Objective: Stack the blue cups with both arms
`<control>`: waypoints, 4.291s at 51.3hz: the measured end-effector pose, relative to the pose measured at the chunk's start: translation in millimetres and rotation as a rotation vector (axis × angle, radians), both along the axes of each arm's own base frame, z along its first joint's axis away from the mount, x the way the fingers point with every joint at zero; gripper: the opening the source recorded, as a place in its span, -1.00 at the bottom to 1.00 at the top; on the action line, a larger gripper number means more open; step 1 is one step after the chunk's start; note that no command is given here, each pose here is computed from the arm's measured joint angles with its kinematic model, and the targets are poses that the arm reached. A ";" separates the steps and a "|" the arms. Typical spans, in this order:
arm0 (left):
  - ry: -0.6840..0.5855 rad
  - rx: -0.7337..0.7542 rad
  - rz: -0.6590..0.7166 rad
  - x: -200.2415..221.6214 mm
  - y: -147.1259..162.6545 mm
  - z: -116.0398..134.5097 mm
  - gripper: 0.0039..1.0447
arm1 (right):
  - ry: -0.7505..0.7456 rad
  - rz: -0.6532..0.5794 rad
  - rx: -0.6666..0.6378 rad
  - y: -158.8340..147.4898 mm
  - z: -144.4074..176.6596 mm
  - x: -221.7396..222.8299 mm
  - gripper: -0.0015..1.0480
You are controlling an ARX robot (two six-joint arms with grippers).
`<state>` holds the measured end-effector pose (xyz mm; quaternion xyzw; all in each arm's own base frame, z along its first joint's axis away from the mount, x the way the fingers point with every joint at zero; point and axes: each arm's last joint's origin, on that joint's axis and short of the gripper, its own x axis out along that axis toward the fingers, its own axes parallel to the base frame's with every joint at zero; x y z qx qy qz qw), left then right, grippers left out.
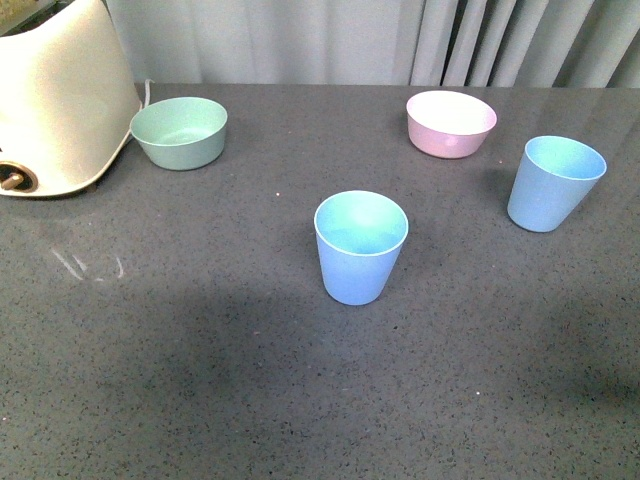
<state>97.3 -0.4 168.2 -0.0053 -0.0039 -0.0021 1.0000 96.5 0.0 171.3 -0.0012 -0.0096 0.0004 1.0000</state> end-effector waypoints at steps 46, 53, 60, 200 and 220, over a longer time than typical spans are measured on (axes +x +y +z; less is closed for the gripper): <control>0.001 0.002 0.000 0.0 0.0 -0.2 0.84 | 0.712 0.325 -0.474 28.4 2.1 275.8 0.83; 0.001 0.002 0.000 0.0 0.0 -0.1 0.84 | 0.741 0.338 -0.510 40.1 -6.9 290.0 0.83; 0.001 0.002 0.000 0.0 0.0 -0.1 0.84 | 0.767 0.347 -0.524 48.4 -13.0 302.5 0.82; 0.001 0.002 0.000 0.0 0.0 -0.1 0.84 | 0.435 0.690 -0.207 77.8 99.8 198.0 0.82; 0.001 0.002 0.000 0.0 0.0 -0.1 0.84 | 0.102 0.134 -0.028 3.1 83.4 132.2 0.47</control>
